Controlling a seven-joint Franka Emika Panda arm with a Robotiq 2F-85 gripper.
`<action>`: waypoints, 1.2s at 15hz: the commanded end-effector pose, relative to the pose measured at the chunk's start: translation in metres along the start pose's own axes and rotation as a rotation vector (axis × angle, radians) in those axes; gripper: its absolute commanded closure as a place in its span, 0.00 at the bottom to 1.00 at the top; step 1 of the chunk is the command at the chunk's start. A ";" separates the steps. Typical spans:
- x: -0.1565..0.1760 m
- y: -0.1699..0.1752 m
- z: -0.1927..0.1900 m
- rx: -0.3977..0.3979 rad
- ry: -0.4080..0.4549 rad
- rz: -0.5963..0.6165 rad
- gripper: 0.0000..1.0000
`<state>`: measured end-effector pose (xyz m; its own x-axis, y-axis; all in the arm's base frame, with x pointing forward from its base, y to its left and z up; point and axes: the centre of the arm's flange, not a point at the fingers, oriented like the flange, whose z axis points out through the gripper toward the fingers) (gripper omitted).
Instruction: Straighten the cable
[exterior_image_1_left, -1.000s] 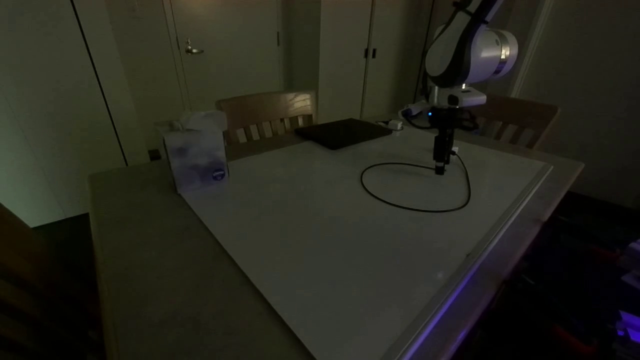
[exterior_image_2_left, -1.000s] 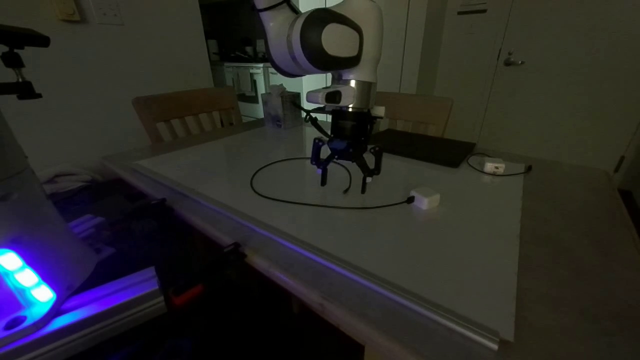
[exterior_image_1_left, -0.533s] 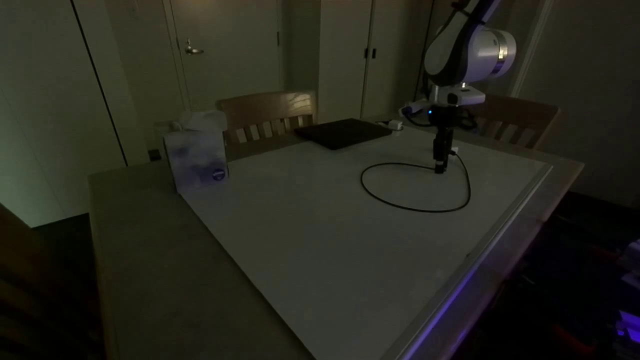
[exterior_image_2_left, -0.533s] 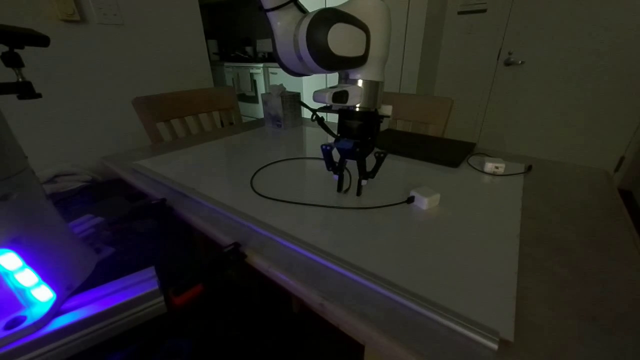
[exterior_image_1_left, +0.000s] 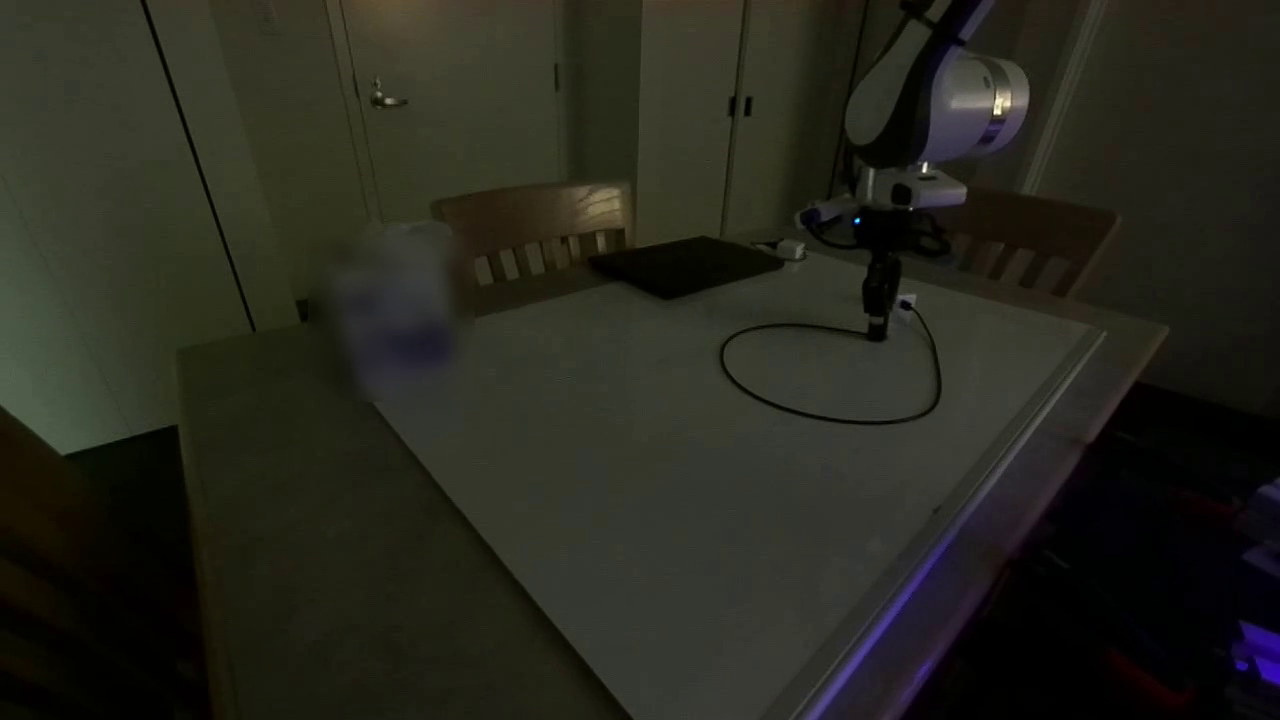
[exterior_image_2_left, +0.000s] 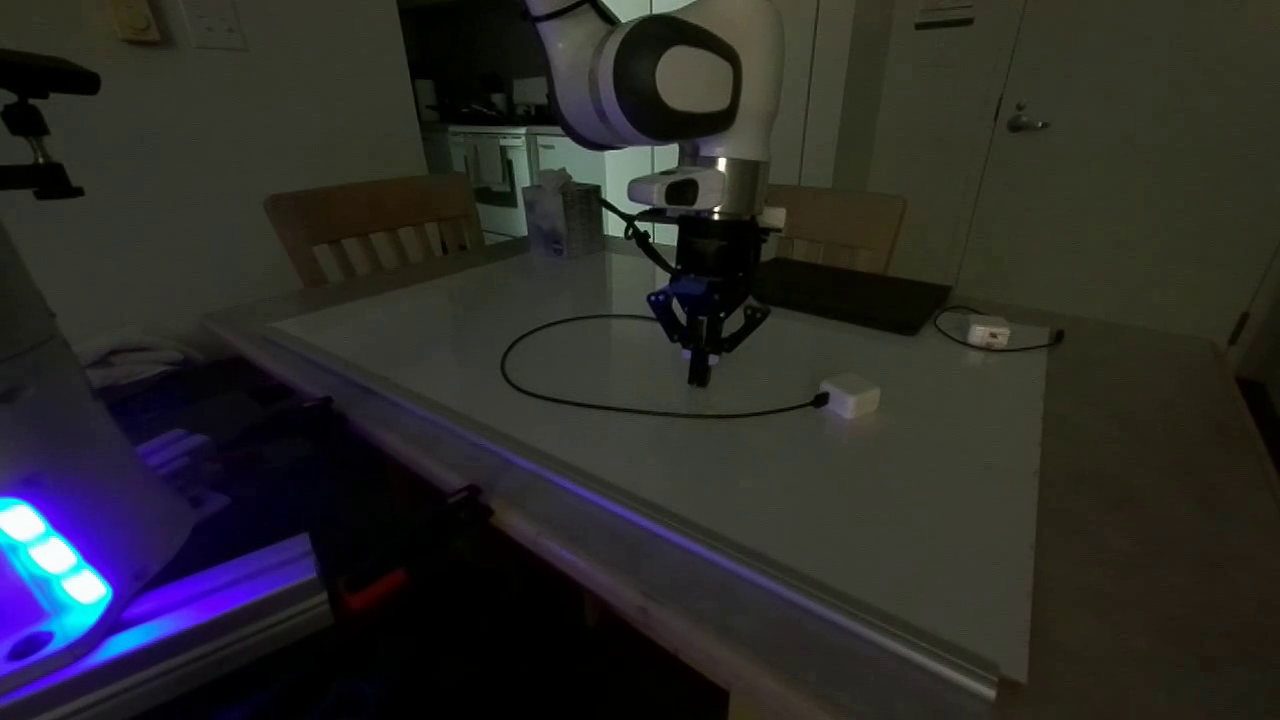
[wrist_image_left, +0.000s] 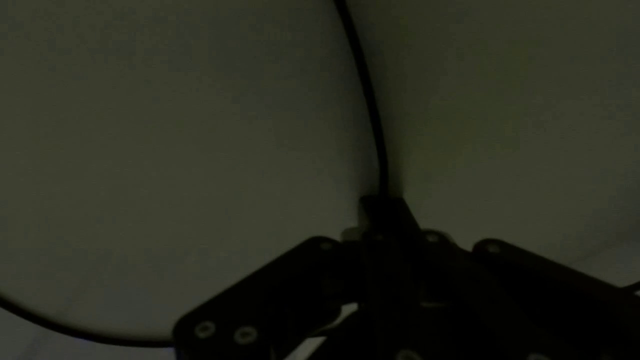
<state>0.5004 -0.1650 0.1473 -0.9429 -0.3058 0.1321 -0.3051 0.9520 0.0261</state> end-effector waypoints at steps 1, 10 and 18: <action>-0.002 0.003 0.001 -0.002 -0.022 -0.094 0.98; -0.016 0.021 -0.004 0.006 -0.006 -0.295 0.94; -0.039 0.042 -0.014 0.118 0.092 -0.503 0.98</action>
<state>0.5149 -0.1304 0.1522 -0.7497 -0.6431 0.1563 -0.6481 0.7612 0.0232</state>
